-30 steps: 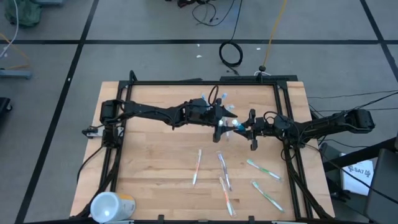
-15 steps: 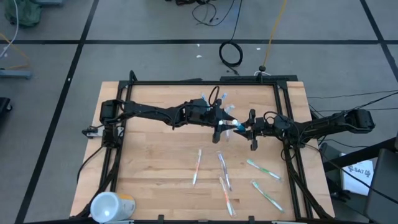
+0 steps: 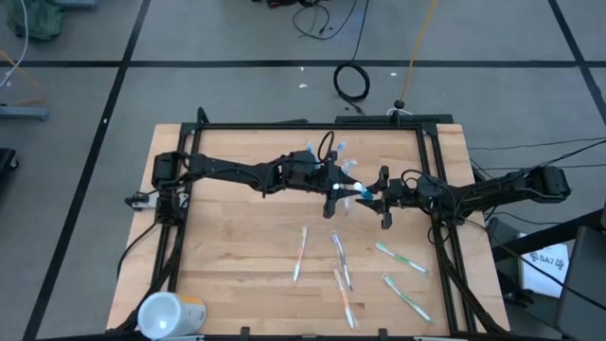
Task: Pick & Place toothbrushing station
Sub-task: Put the blue mouthwash into the transparent organizer
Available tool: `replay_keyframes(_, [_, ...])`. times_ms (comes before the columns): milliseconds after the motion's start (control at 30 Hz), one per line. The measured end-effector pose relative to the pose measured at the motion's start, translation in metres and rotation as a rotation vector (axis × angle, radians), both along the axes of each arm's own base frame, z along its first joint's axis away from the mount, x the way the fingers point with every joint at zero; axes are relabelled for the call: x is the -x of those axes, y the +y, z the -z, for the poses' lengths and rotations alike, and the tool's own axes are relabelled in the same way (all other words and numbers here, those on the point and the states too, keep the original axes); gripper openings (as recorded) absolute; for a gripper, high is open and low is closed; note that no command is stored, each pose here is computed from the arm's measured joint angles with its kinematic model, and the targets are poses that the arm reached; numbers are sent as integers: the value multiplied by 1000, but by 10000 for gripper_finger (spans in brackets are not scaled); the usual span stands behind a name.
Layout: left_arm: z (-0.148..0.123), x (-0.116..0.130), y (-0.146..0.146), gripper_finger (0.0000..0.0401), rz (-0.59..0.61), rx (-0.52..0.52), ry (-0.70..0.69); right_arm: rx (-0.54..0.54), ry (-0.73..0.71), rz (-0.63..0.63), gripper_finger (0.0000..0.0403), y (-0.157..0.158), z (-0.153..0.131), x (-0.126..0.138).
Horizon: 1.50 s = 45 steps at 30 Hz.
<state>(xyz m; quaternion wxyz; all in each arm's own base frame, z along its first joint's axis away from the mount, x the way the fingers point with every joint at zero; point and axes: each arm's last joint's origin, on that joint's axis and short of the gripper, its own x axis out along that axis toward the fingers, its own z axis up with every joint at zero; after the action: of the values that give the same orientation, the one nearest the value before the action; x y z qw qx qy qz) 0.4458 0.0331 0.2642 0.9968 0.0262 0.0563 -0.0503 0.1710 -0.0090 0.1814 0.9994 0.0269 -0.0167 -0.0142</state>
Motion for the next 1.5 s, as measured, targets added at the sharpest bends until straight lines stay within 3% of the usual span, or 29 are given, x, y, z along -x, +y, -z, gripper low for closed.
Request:
replay_keyframes(300, [-41,34,8,101,-51,3,105,-14,44,-2,143,0,4,0])
replay_keyframes(500, [-57,66,6,103,-198,-17,281,-16,77,0,143,0,7,0])
replay_keyframes(667, [-42,69,7,103,-442,51,402,-16,75,0,144,0,7,0])
replay_keyframes(800, [-30,59,8,103,-563,64,384,-16,75,0,145,0,7,0])
replay_keyframes(1133, [24,28,16,104,-648,108,416,-16,77,0,144,0,7,0])
replay_keyframes(1500, [30,24,10,104,-638,131,411,-16,79,0,144,0,8,0])
